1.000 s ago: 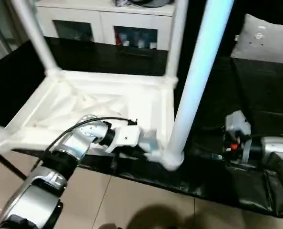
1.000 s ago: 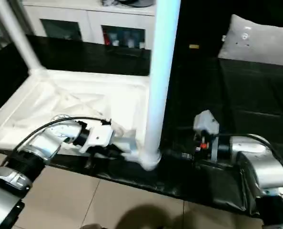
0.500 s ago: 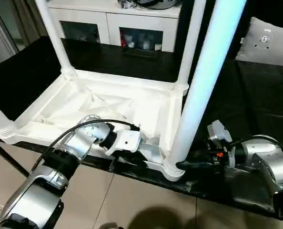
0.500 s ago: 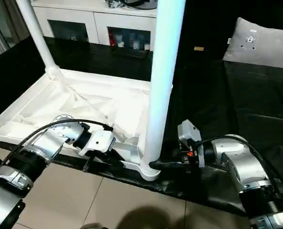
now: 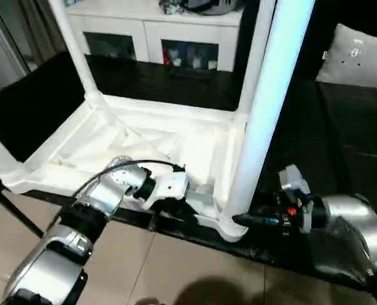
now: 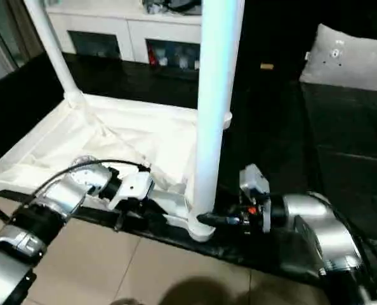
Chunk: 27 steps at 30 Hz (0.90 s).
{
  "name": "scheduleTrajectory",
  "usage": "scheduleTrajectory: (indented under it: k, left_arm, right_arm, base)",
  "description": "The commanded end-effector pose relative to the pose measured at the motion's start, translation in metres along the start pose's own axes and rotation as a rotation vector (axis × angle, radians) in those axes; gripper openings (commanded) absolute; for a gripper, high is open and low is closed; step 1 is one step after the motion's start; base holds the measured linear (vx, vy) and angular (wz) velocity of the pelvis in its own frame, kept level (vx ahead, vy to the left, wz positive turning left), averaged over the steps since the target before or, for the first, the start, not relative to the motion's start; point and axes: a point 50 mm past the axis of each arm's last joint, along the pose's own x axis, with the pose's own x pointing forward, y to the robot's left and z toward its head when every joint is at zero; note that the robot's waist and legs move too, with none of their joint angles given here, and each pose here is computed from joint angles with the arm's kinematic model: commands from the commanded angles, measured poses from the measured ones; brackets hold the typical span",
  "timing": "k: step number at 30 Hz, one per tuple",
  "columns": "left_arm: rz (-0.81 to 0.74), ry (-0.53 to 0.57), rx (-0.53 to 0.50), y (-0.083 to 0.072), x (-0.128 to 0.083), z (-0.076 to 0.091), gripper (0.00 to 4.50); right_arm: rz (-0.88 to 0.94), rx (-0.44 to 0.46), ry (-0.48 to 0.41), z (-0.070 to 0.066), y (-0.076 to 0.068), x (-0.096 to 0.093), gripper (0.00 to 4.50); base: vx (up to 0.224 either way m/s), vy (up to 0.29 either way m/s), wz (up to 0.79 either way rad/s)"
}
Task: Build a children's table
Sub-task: Rotate leg to tighten
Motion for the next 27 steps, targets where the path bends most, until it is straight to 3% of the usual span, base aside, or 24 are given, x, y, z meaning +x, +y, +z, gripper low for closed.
scheduleTrajectory:
  k: [1, 4, 14, 17, 18, 22, 27]
  left_arm:
    - [0.099, -0.077, -0.013, 0.007, 0.020, 0.015, 0.00]
    - [0.194, -0.084, -0.051, 0.014, 0.030, 0.020, 0.00]
    - [0.466, -0.158, -0.188, 0.037, 0.050, 0.043, 0.00]
    - [0.501, -0.159, -0.172, 0.042, 0.053, 0.051, 0.00]
    - [0.505, -0.146, -0.160, 0.042, 0.053, 0.051, 0.00]
    - [0.509, -0.083, -0.131, 0.042, 0.049, 0.044, 0.00]
    - [0.492, -0.088, -0.146, 0.039, 0.035, 0.032, 0.00]
  right_arm:
    - [0.022, 0.005, -0.052, 0.008, 0.011, 0.027, 1.88]
    - [-0.278, 0.050, -0.059, 0.004, -0.002, 0.038, 1.88]
    - [-0.781, 0.223, -0.091, 0.014, -0.022, 0.069, 1.88]
    - [-0.798, 0.226, -0.143, 0.021, -0.021, 0.075, 1.88]
    - [-0.788, 0.212, -0.155, 0.024, -0.020, 0.076, 2.23]
    - [-0.765, 0.145, -0.138, 0.021, -0.016, 0.070, 2.60]
    - [-0.751, 0.056, -0.095, 0.015, -0.019, 0.037, 3.05]
  base:
    - [0.000, 0.000, 0.00]
    - [-0.018, 0.000, 0.00]
    - [-0.001, 0.010, 0.01]
    - [0.000, 0.000, 0.00]
    - [0.000, 0.000, 0.00]
    - [0.000, 0.000, 0.00]
    - [0.000, 0.000, 0.00]
